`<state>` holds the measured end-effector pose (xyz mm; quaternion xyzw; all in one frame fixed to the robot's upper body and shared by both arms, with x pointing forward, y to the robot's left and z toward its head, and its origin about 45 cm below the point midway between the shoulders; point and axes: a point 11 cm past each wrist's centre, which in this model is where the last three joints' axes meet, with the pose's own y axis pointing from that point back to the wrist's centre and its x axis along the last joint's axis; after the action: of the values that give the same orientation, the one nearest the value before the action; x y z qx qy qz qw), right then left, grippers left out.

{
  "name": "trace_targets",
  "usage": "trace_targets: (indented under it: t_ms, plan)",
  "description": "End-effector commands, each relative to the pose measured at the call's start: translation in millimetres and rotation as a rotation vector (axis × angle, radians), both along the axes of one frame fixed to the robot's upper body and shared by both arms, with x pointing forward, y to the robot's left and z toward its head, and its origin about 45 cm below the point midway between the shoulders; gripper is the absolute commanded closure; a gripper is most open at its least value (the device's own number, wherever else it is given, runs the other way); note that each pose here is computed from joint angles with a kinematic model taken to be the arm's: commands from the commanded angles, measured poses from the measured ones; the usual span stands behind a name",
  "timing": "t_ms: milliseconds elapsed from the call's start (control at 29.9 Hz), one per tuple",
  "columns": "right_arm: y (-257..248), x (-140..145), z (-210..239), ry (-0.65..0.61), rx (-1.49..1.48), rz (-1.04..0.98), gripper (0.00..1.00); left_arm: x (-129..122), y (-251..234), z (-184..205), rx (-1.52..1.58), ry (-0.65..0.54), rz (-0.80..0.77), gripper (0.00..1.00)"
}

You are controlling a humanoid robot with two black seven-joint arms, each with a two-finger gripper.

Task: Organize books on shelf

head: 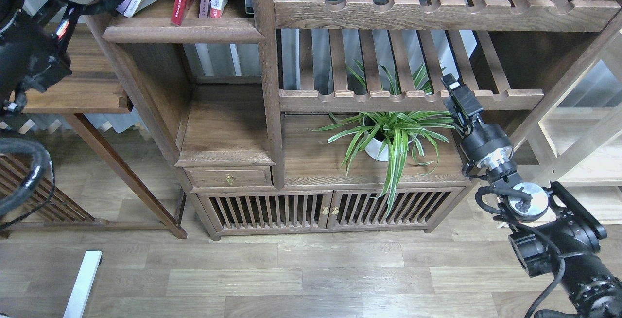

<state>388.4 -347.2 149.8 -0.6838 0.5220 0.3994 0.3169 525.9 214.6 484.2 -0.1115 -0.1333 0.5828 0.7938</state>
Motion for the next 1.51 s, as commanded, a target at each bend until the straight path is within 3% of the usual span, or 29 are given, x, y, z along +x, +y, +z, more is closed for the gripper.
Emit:
trace_targets:
  t_ms: [0,201,535,736,970,1171,1371,1472]
  plan:
    - [-0.1,-0.6,-0.7,0.002,-0.004,0.001,0.05,-4.9,0.2,-3.0,-0.022,-0.066,-0.008,0.01]
    - [-3.7,-0.2,1.1,0.0,-0.014,0.0,0.05,-25.1,-6.7,9.1,-0.059,-0.322,-0.064,0.0]
    - [-17.5,-1.3,5.4,-0.001,-0.044,-0.012,0.05,-43.1,-13.2,-47.4,-0.067,-0.238,-0.133,0.0]
    - [-21.0,-7.6,-2.1,0.015,-0.043,-0.026,0.01,-76.6,-31.5,-94.1,-0.122,-0.164,-0.278,0.0]
    - [-23.0,-22.8,-20.8,0.06,-0.039,-0.035,0.01,-113.6,-64.7,-95.3,-0.162,-0.18,-0.421,0.0]
    - [-27.6,-49.8,-50.8,0.14,-0.04,-0.048,0.01,-145.7,-63.8,-148.0,-0.246,-0.061,-0.49,0.0]
    - [-38.2,-87.8,-84.7,0.242,-0.049,-0.074,0.01,-178.0,-61.0,-218.7,-0.371,0.123,-0.546,0.0]
    - [-43.8,-104.5,-98.0,0.285,-0.053,-0.09,0.0,-192.8,-49.9,-264.5,-0.415,0.244,-0.502,0.0]
